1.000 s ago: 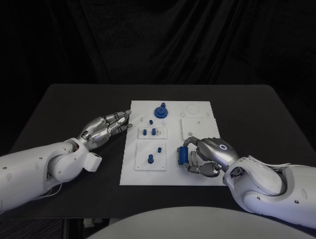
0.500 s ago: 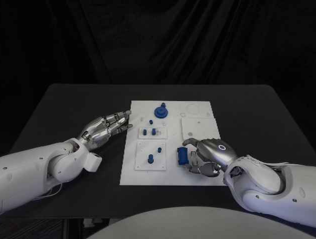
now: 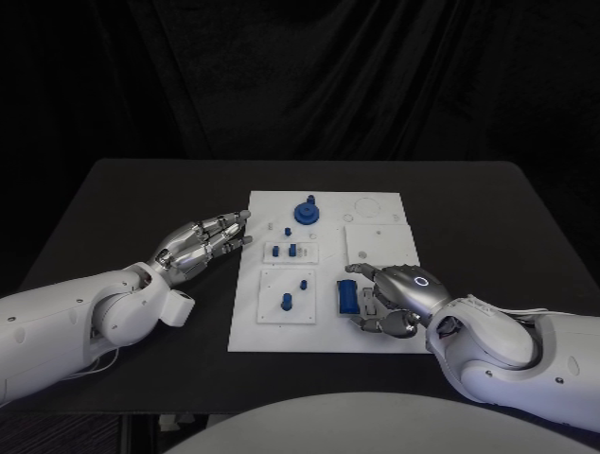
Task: Assemble the parts on the task board
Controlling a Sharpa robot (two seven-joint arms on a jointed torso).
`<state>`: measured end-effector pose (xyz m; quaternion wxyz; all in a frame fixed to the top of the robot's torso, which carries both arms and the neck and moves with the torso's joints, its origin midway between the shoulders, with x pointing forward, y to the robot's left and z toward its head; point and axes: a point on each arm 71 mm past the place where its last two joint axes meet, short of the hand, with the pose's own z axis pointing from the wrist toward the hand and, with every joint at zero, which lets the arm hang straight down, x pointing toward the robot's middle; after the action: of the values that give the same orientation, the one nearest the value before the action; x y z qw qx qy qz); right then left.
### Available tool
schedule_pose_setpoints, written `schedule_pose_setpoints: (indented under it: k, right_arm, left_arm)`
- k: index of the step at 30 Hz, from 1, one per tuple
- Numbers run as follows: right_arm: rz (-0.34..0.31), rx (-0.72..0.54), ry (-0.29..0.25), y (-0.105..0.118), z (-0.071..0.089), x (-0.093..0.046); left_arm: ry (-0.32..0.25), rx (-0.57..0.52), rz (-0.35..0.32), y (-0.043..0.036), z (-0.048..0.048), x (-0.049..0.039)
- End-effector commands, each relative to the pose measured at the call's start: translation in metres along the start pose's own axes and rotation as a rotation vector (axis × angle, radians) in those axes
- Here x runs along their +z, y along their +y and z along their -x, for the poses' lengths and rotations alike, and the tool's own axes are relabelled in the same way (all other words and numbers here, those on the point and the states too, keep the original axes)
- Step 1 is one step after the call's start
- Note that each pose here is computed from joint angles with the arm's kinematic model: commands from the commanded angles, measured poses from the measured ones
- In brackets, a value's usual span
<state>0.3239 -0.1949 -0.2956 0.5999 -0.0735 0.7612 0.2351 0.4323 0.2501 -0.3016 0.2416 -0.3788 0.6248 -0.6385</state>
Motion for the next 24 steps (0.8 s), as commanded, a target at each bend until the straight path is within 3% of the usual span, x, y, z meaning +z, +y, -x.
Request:
schedule_pose_setpoints:
  k: [1,8,15,19,24]
  right_arm:
    - [-0.004,0.02,-0.038,0.0,0.003,-0.003]
    - [-0.004,0.049,-0.118,-0.003,0.025,-0.011]
    - [-0.049,0.039,-0.159,-0.01,0.064,-0.01]
    - [-0.119,0.015,-0.126,-0.022,0.081,-0.008]
    - [-0.215,-0.03,-0.047,-0.038,0.087,-0.009]
  left_arm:
    - [0.008,-0.012,-0.014,-0.0006,-0.0016,-0.0003]
    - [0.002,-0.01,-0.016,-0.0008,-0.0005,-0.0019]
    - [-0.003,-0.007,-0.015,-0.0009,-0.0001,-0.0024]
    - [-0.005,-0.006,-0.015,-0.0007,-0.0004,-0.0019]
    - [-0.004,-0.006,-0.015,-0.0006,-0.0016,-0.001]
